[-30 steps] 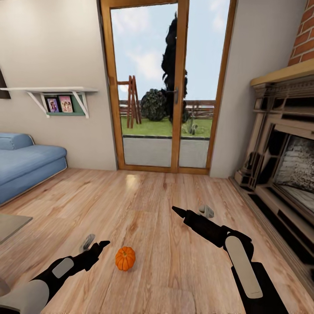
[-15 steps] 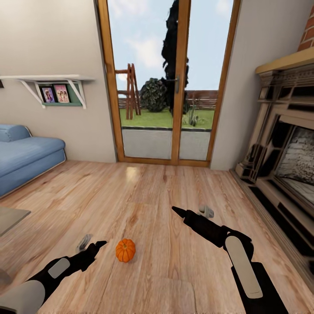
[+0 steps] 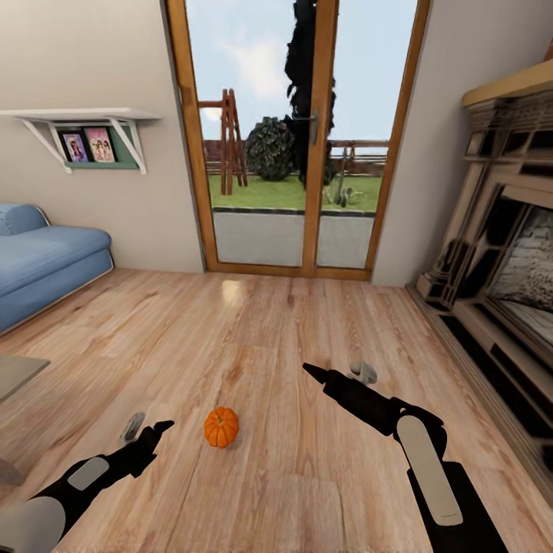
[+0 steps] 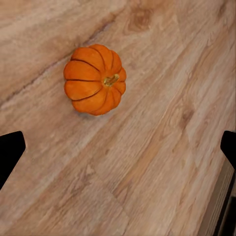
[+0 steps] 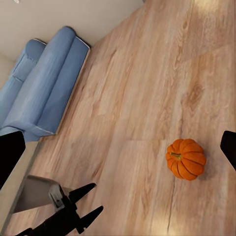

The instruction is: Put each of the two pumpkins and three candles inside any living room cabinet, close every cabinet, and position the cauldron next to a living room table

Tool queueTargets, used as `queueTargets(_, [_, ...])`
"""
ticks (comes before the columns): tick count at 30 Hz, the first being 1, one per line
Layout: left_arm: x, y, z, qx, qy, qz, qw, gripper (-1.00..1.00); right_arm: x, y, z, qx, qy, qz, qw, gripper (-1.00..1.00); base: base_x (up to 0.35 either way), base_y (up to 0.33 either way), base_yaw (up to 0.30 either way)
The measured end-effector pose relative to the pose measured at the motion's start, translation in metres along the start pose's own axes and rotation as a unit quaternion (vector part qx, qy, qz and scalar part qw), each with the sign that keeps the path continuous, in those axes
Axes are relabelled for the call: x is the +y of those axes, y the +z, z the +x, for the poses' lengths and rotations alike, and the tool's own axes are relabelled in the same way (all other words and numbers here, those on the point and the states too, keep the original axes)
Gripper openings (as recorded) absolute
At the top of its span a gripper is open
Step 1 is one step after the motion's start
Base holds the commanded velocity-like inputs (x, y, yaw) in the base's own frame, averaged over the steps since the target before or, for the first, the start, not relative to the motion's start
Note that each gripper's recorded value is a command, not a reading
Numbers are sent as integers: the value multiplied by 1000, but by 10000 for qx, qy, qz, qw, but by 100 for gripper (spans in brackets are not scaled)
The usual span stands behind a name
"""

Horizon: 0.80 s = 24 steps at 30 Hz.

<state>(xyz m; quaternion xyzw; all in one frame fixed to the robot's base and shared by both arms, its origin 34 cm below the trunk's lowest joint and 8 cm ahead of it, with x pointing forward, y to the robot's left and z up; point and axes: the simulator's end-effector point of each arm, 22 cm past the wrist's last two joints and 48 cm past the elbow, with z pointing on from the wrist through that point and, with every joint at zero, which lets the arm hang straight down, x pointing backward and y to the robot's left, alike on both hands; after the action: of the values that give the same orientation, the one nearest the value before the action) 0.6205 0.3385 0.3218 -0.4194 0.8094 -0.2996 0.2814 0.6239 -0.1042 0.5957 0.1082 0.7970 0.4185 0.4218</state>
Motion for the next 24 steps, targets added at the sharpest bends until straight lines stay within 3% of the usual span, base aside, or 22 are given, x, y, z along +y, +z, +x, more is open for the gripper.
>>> queueTargets(16, [35,14,14,134,-76,-290,9995,100,-26,15,18,201,203,101,9995,100,0,0,0])
queueTargets(24, [50,22,23,224,-99,-416,9988,100,-20,16,26,394,649,-392,9963,100,0,0,0])
